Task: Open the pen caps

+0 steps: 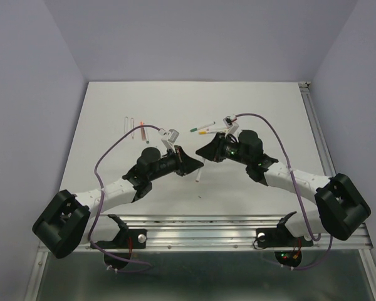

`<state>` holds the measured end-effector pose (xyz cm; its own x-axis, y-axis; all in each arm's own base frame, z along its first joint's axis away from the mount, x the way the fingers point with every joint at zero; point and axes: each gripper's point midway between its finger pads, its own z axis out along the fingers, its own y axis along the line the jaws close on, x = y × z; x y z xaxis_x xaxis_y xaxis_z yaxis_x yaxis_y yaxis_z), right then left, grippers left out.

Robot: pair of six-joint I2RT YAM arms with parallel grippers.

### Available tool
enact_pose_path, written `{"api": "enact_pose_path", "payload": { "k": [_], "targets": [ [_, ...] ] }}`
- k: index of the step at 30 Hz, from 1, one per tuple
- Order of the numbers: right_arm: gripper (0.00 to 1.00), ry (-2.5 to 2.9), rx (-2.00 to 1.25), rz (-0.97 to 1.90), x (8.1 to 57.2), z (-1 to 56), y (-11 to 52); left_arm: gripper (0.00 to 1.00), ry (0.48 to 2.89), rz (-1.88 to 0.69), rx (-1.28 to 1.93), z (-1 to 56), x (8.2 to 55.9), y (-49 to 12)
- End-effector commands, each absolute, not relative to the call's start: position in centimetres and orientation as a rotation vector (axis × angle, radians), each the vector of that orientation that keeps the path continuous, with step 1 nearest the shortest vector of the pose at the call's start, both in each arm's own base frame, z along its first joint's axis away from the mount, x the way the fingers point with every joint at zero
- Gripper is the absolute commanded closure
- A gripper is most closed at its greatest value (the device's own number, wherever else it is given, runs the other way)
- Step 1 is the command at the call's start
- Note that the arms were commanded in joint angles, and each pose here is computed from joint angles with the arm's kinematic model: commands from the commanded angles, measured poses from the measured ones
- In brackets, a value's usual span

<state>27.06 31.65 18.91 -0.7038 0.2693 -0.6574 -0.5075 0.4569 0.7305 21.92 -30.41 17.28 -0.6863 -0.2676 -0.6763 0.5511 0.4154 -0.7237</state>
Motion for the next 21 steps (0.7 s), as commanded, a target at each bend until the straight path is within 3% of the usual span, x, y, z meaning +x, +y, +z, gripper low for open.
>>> {"api": "enact_pose_path", "payload": {
  "k": [1,9,10,13,18,21],
  "targets": [
    [0.77,1.850,-0.180,1.326,28.0,22.4,32.1,1.00,1.813,-1.397,0.268,19.5,21.7,-30.7],
    [0.92,1.825,-0.072,1.286,29.5,22.8,31.5,1.00,1.829,-1.402,0.259,18.8,21.0,-30.3],
    [0.94,1.827,-0.052,1.301,29.5,22.9,31.6,0.90,1.841,-1.413,0.266,18.6,20.7,-30.4],
    [0.97,1.838,-0.023,1.331,29.5,22.9,31.8,0.47,1.846,-1.426,0.261,18.7,20.6,-30.5],
    [0.98,1.871,-0.021,1.395,28.7,22.6,32.3,0.20,1.819,-1.414,0.254,19.5,20.9,-30.4],
    [0.98,1.872,-0.027,1.452,28.0,23.1,32.7,0.19,1.815,-1.400,0.254,19.6,21.3,-30.5]
  ]
}}
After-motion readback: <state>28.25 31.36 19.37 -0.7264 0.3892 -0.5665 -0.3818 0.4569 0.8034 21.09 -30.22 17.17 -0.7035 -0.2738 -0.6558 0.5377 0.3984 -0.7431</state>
